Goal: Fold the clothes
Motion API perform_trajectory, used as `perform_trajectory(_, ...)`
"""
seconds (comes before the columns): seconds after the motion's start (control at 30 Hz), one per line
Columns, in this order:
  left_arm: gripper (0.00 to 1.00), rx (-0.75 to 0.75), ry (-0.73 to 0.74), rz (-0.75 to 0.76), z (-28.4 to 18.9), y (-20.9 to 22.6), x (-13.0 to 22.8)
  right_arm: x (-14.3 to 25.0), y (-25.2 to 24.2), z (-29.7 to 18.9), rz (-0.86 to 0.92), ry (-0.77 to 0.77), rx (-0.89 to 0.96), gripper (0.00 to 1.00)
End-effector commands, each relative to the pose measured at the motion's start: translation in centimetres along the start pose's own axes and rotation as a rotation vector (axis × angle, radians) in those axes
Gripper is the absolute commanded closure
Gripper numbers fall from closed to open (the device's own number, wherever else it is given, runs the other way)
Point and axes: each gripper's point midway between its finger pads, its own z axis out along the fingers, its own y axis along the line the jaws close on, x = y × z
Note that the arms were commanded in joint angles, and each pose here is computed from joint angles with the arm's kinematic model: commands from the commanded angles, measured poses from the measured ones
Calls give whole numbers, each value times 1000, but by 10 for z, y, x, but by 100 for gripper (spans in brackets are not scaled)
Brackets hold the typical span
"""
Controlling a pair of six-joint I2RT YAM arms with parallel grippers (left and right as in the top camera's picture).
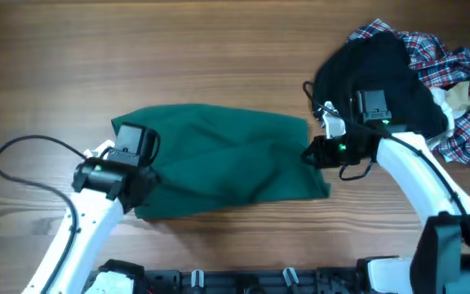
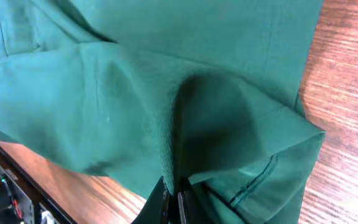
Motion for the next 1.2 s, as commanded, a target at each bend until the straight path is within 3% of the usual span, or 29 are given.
perform_trajectory(0.0,96,-81,5,-7,15,5,0,-11,4,-2,-36,-41,-12,96)
perform_trajectory(0.07,96,-44,25,-10,18,-5,1,-19,8,-9,-75,-71,-10,96)
perform_trajectory(0.17,92,184,87,115,13,-52,8,-33,20,-28,-123,-142,-5,91)
perform_trajectory(0.23,53,337,83,248,6,-82,8,-43,34,-50,-168,-197,-1,82)
perform_trajectory(0.27,46,365,61,273,3,-88,4,-45,40,-58,-194,-214,0,81)
perform_trajectory(0.4,45,418,12,270,-12,-101,-11,-50,70,-80,-286,-275,-10,78)
perform_trajectory(0.53,38,496,-103,244,-51,-114,-51,-37,120,-64,-401,-234,-89,73)
perform_trajectory(0.67,34,494,-155,111,-71,-85,-87,-34,170,-50,-459,-247,-169,63)
perform_trajectory(0.7,32,461,-164,42,-70,-63,-99,-30,183,-42,-468,-234,-188,57)
perform_trajectory(0.83,19,398,-190,-252,-64,12,-138,-13,224,4,-518,-151,-252,48)
perform_trajectory(0.97,16,354,-210,-452,-58,70,-158,7,259,62,-599,-99,-284,27)
perform_trajectory(1.17,15,293,-219,-567,-54,109,-159,17,292,115,-612,-138,-294,23)
